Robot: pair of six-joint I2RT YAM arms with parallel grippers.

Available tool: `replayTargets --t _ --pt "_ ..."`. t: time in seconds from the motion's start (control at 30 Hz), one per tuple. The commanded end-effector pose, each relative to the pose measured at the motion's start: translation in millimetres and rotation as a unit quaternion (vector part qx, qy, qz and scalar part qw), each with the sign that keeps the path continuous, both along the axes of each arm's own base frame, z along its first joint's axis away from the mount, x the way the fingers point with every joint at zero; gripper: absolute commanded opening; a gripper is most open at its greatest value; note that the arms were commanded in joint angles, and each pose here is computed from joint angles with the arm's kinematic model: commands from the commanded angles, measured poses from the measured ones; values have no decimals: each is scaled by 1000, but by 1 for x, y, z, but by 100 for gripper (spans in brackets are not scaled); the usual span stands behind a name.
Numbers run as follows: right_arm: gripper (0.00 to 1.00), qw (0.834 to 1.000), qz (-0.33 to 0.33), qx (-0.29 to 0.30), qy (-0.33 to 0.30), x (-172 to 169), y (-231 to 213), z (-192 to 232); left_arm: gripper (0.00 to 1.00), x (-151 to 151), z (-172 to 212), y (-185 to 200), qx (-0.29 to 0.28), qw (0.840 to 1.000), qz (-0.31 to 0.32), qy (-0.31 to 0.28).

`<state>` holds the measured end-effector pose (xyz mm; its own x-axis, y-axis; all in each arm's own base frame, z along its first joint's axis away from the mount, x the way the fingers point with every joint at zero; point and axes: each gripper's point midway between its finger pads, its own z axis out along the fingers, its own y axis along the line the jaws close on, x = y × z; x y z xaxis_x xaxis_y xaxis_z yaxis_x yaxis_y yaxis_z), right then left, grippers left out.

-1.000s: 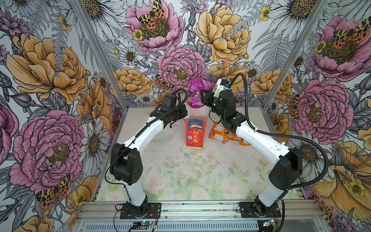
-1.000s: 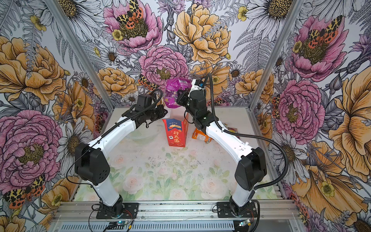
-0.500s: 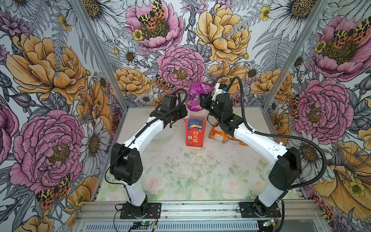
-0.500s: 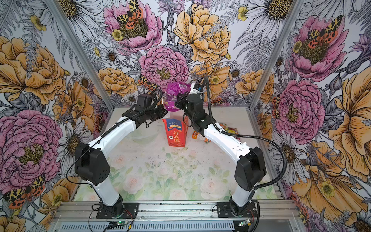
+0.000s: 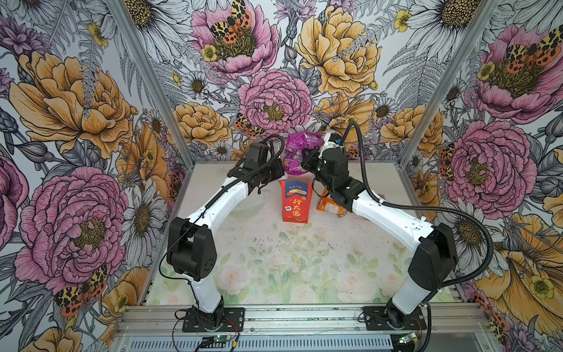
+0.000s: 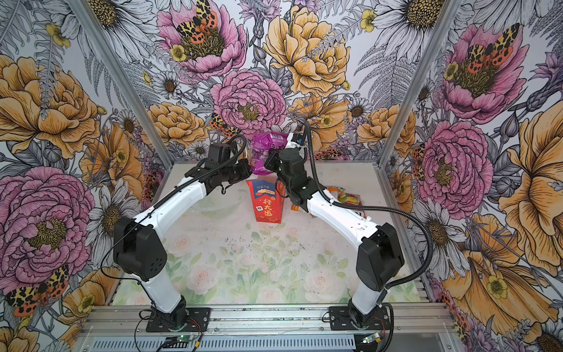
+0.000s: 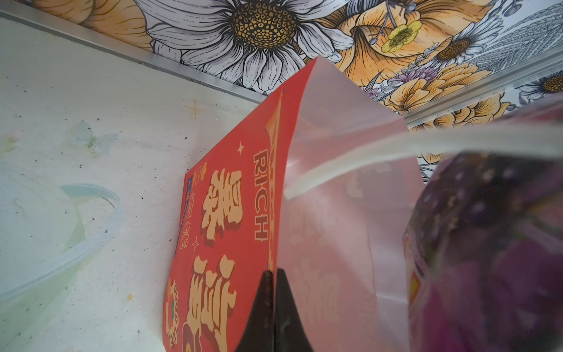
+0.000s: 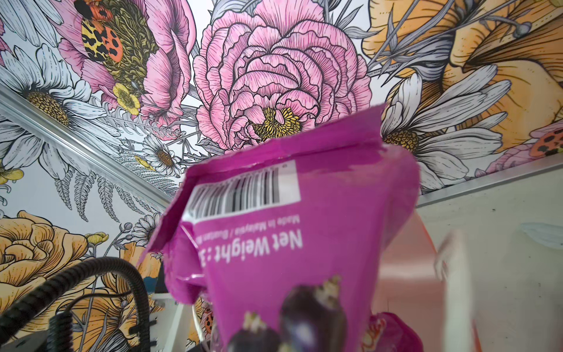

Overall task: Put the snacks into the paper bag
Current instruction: 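Lower the purple snack bag into the red bag's opening with the right gripper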

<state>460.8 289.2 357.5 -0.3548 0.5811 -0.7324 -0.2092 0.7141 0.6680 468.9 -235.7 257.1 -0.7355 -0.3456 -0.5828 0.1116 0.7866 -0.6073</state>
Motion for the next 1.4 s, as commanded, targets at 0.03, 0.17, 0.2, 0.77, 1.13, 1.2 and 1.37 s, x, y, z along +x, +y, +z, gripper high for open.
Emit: replayTargets --t 0.03,0.17,0.2,0.77,1.13,1.2,1.37 --pt "0 995 -24 46 -80 -16 -15 70 0 -1 -2 1 4 1000 9 1" --pt "0 996 -32 41 -76 -17 -17 66 0 -2 -1 1 4 1000 10 0" --pt "0 996 -33 39 -73 -16 -17 64 0 -2 -1 1 3 1000 10 0" --pt "0 998 -51 25 -41 -17 -17 52 0 -1 0 0 -3 1000 10 -2" --pt "0 998 -40 21 -35 -14 -5 47 0 -2 2 0 -6 1000 10 -5" --pt "0 998 -44 20 -33 -12 -6 45 0 -3 2 0 -6 1000 11 -5" --pt "0 998 -48 22 -34 -8 -4 44 0 -3 2 1 -7 1000 10 -5"
